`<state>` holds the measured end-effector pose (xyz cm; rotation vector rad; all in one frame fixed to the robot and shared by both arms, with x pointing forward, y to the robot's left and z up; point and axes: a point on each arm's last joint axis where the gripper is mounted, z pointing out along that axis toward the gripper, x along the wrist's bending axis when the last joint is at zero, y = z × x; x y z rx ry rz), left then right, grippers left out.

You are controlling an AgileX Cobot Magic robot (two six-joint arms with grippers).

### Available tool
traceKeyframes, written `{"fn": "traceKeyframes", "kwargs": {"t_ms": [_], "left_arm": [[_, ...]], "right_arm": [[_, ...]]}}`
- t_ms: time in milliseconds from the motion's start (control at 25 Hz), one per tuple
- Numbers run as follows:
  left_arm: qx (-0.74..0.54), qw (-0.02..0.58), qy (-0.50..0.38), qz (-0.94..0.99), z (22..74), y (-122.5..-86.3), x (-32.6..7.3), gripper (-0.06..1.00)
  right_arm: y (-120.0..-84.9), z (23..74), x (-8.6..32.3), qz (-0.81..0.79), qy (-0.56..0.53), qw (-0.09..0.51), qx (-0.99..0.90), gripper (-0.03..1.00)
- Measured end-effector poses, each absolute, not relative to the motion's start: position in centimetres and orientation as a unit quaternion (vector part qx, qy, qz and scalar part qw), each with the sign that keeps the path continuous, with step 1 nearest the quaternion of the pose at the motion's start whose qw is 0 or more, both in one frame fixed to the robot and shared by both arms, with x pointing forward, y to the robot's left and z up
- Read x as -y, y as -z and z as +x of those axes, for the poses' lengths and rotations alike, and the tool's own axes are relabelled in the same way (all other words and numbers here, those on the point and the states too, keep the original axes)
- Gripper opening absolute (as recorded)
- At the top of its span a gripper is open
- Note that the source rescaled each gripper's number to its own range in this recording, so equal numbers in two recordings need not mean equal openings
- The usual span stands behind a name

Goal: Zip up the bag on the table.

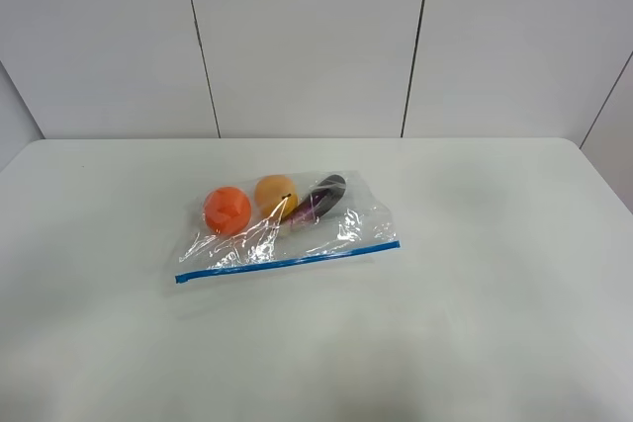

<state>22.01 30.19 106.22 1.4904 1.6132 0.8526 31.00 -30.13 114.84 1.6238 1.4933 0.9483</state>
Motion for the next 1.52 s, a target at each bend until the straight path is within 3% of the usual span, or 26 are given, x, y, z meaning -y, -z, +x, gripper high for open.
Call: {"fn": "traceKeyframes", "kwargs": {"t_ms": [440,1080,1280,1520], "left_arm": [[-0.633,0.383,-0.334,0.584,22.0,-106.2,-30.2,0.79],[-0.633,0.383,-0.334,0.584,22.0,-106.2,-30.2,0.79],[-0.633,0.383,-0.334,0.584,22.0,-106.2,-30.2,0.79],[-0.633,0.383,-0.334,0.584,22.0,-106.2,-30.2,0.79]], "right_arm": [[-108.2,24.4,29.7,0.609,-0.418,0.368,-0.566,1.00],[-105.6,23.3,29.7,0.588,-0.383,0.375,-0.606,0.99],[-105.4,23.5,29.4,0.577,-0.387,0.371,-0.617,0.87],[-105.3,23.5,29.4,0.576,-0.387,0.370,-0.618,0.86]]}}
